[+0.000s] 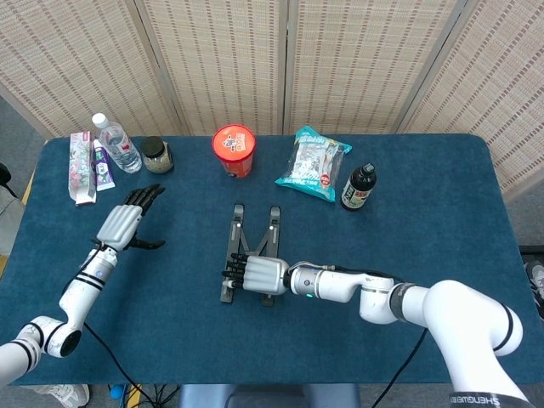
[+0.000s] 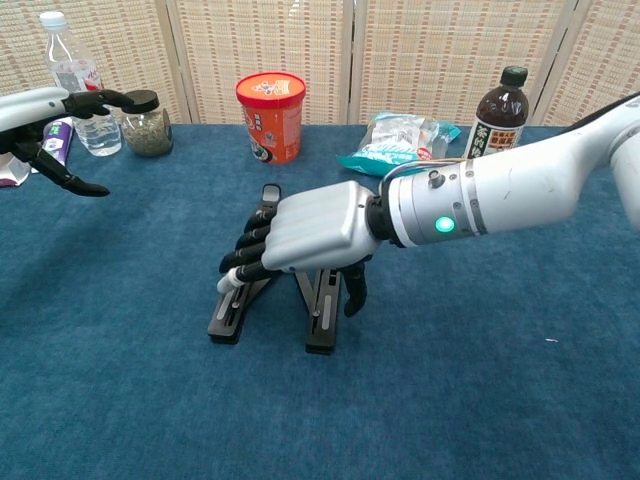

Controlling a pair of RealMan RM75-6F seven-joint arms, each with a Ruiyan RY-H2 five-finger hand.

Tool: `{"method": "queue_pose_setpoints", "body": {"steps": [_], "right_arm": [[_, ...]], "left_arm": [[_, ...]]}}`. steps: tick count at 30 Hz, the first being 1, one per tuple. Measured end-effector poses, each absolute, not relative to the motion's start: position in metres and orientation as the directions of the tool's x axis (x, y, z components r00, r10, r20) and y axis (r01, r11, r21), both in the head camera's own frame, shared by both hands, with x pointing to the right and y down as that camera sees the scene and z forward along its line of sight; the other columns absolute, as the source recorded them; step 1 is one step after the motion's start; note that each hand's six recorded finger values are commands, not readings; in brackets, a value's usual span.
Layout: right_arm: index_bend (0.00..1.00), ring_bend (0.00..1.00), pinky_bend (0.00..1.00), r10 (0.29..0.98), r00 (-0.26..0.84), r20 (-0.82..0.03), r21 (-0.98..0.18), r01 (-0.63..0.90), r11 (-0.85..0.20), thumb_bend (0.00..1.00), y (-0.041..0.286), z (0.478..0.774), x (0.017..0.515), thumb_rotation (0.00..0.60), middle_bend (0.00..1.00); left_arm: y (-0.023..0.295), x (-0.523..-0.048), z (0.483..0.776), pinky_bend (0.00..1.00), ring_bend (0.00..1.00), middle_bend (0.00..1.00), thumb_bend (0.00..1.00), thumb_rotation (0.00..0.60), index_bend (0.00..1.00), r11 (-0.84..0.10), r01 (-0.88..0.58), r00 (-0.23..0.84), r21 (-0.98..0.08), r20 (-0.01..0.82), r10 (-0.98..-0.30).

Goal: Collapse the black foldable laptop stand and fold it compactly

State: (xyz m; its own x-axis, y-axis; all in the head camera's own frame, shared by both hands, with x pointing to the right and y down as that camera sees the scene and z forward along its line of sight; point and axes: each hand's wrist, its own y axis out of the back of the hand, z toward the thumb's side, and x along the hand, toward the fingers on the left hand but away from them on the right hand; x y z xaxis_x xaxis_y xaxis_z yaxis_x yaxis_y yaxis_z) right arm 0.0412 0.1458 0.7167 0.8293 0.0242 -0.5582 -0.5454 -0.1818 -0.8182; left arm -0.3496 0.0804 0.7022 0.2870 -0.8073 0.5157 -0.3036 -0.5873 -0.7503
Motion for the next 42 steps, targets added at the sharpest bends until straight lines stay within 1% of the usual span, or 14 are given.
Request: {"method": "queue_pose_setpoints", "body": {"steps": [9,19,26,36,38,42], "right_arm": [[0.0,0.0,0.0,-0.008,0.825,-0.565,-0.806,-0.554,-0.209,0.0,0.146,0.725,0.029,0.6,0.0],[0.0,0.0,0.0,-0.059,0.786,-0.615,-0.739,-0.601,-0.306,0.0,0.144,0.729,0.014,0.6,0.0],[0.0,0.0,0.0,-0.072,0.779,-0.623,-0.731,-0.612,-0.302,0.0,0.141,0.731,0.005,0.6,0.0],[0.0,0.0,0.0,-0.067,0.786,-0.615,-0.737,-0.603,-0.307,0.0,0.137,0.732,-0.004,0.6,0.0],[0.0,0.0,0.0,-0.064,0.789,-0.611,-0.739,-0.598,-0.31,0.0,0.136,0.732,-0.005,0.6,0.03],[0.0,0.0,0.0,-0.063,0.794,-0.605,-0.742,-0.59,-0.317,0.01,0.136,0.732,-0.007,0.6,0.12]], "left_arm": [[0.08,-0.357,0.705,0.0,0.0,0.0,0.12,0.6,0.0,-0.587,-0.309,0.271,-0.749,0.522,-0.809],[0.079,-0.358,0.705,0.01,0.0,0.0,0.12,0.6,0.0,-0.581,-0.314,0.276,-0.751,0.513,-0.813],[0.079,-0.362,0.705,0.01,0.0,0.0,0.12,0.6,0.0,-0.578,-0.32,0.269,-0.75,0.513,-0.815],[0.081,-0.367,0.707,0.01,0.0,0.0,0.12,0.6,0.0,-0.577,-0.325,0.265,-0.749,0.513,-0.816],[0.081,-0.367,0.707,0.01,0.0,0.0,0.12,0.6,0.0,-0.577,-0.325,0.265,-0.749,0.513,-0.816],[0.082,-0.368,0.708,0.01,0.0,0.0,0.12,0.6,0.0,-0.578,-0.324,0.265,-0.749,0.515,-0.816]]}}
